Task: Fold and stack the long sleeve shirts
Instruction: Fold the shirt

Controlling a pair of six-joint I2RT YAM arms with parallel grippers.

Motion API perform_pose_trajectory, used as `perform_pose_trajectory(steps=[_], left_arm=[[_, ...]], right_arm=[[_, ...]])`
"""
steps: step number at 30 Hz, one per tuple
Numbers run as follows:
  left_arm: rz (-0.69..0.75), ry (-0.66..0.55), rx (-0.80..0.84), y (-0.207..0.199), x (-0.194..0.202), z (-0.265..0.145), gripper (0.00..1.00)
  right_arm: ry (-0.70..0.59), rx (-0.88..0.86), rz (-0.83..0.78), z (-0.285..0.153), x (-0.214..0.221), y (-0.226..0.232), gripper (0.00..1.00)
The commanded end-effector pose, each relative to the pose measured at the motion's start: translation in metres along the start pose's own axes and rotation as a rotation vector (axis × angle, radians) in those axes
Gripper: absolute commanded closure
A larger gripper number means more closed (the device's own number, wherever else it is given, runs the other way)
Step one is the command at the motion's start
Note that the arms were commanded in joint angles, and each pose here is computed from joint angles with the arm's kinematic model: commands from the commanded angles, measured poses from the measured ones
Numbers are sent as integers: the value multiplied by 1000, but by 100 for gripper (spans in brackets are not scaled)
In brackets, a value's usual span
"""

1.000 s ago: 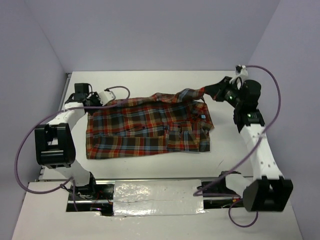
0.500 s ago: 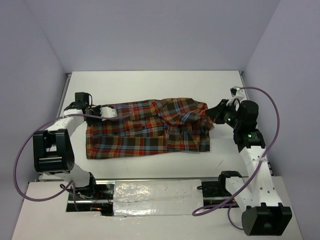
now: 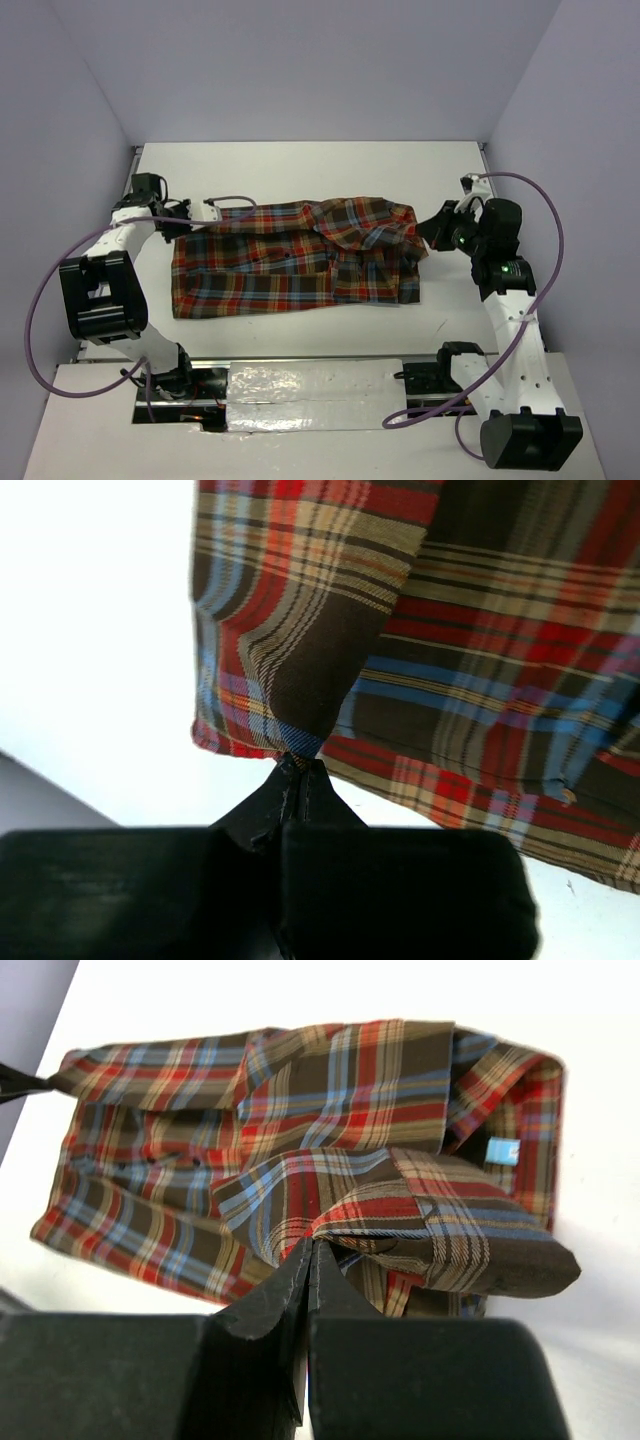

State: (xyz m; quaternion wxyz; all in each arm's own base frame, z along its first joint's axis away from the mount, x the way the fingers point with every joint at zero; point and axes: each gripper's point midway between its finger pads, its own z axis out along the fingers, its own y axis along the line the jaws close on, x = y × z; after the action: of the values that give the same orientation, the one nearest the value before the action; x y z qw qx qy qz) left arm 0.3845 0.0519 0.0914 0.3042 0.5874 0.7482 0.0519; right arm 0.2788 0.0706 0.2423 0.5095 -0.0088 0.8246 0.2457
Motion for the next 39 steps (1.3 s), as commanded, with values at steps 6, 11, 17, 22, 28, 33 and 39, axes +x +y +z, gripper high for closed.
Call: perform_pose_trajectory(steps=[6,11,17,22,28,33,39], left_arm=[[95,-46,121,-37,8,2,100],[111,-38,105,-43,8,13,97],[128,-23,121,-43,10,12,41],[144,-31,136,-40,2,-3,34],[93,-130,118,-26,-32,-29,19],[-42,-212,62,-2,-84,-44,20],[-194,-356,100,-16,-182,-43,24]], right_arm=[[141,-27,68,-2,49,-1,100],[158,6,169,4,68,-9,100],[245,33,281,11,89,-15,24],[264,179,453,6,103,-33,4],[212,447,708,-5,112,-75,4],[99,496,815,11,112,-102,34],[204,639,872,18,158,-138,33]])
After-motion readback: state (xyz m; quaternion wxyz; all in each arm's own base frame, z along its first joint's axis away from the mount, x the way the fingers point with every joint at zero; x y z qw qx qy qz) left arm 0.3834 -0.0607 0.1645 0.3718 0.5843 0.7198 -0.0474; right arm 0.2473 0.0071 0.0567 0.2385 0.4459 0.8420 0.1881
